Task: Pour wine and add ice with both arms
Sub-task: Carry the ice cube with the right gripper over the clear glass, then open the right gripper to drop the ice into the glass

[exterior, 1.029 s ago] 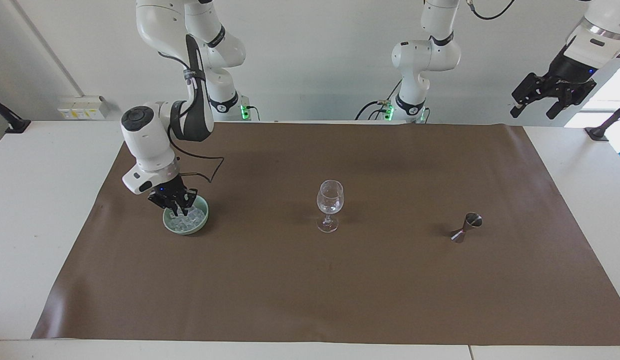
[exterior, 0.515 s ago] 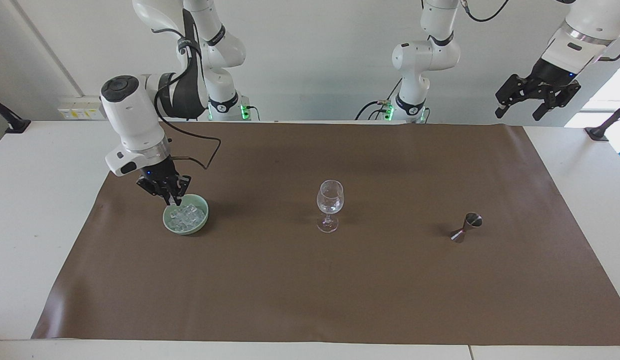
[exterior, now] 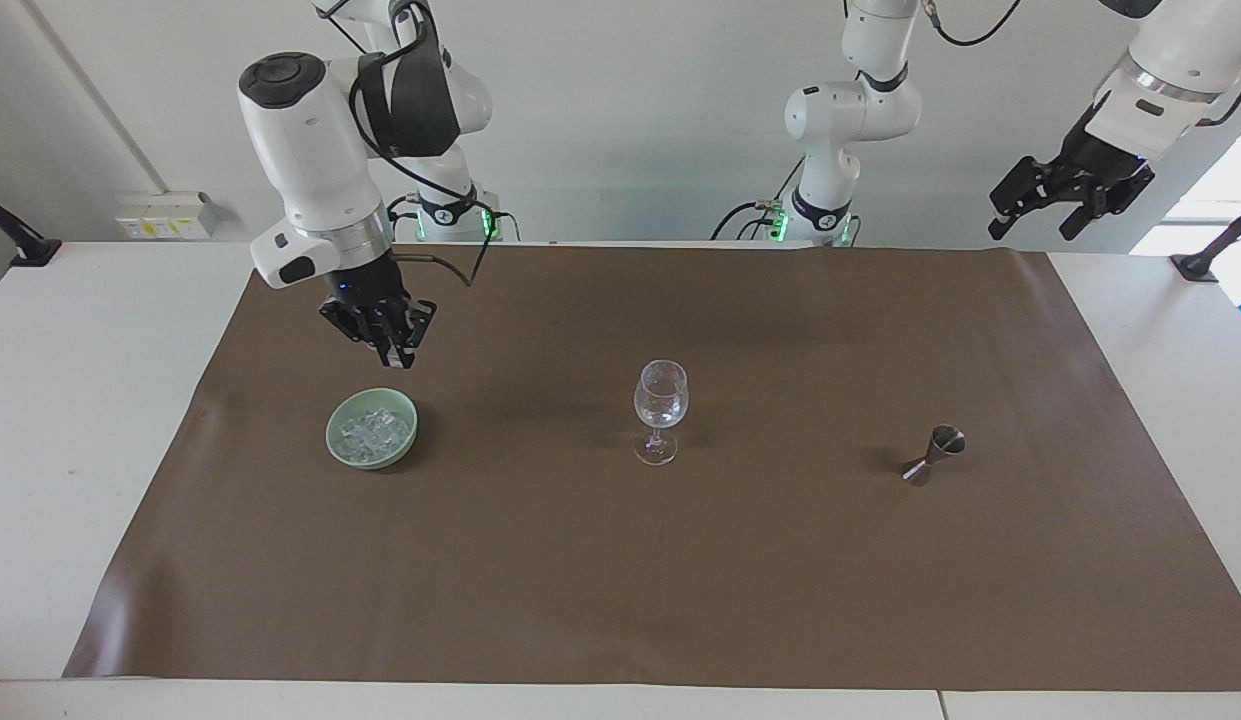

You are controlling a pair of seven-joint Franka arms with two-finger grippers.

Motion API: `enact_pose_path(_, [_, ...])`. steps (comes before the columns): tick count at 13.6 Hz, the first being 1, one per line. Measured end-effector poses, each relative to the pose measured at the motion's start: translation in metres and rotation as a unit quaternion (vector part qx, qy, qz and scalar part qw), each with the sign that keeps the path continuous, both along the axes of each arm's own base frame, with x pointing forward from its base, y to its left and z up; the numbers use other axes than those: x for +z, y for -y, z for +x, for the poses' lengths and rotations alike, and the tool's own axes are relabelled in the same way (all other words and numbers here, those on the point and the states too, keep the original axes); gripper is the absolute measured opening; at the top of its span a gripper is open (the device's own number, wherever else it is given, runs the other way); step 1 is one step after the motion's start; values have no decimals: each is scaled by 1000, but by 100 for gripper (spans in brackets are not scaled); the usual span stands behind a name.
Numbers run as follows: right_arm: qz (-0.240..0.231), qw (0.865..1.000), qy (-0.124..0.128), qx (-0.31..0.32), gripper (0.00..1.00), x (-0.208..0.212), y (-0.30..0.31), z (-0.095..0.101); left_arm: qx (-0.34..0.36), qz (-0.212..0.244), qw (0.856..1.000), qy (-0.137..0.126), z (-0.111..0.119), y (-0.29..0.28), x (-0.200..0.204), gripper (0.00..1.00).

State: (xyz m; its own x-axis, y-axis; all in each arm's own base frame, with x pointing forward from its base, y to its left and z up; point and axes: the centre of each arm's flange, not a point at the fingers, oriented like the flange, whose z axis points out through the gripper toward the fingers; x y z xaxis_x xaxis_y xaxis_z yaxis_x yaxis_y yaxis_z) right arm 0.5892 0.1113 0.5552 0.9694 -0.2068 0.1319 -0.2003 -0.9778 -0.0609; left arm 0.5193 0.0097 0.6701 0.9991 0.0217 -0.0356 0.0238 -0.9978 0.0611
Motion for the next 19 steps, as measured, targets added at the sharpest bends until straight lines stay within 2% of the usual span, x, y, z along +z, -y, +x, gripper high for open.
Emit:
enact_pose_path(3, [22,999,7,-31,22,6,-71,-15,10,2,1000,-4,0,-4,-2,100])
enact_pose_path(7, [67,995,52,-53,22,13,-134,-23,14,5,1000,-9,-1,-8,-6,100])
enact_pose_path(11, [107,990,60,-71,22,0,-185,-30,13,5,1000,-19,-3,-7,-7,100])
enact_pose_path(19, [126,987,89,-54,22,-31,-239,-22,13,5,1000,-21,-4,-7,-8,100])
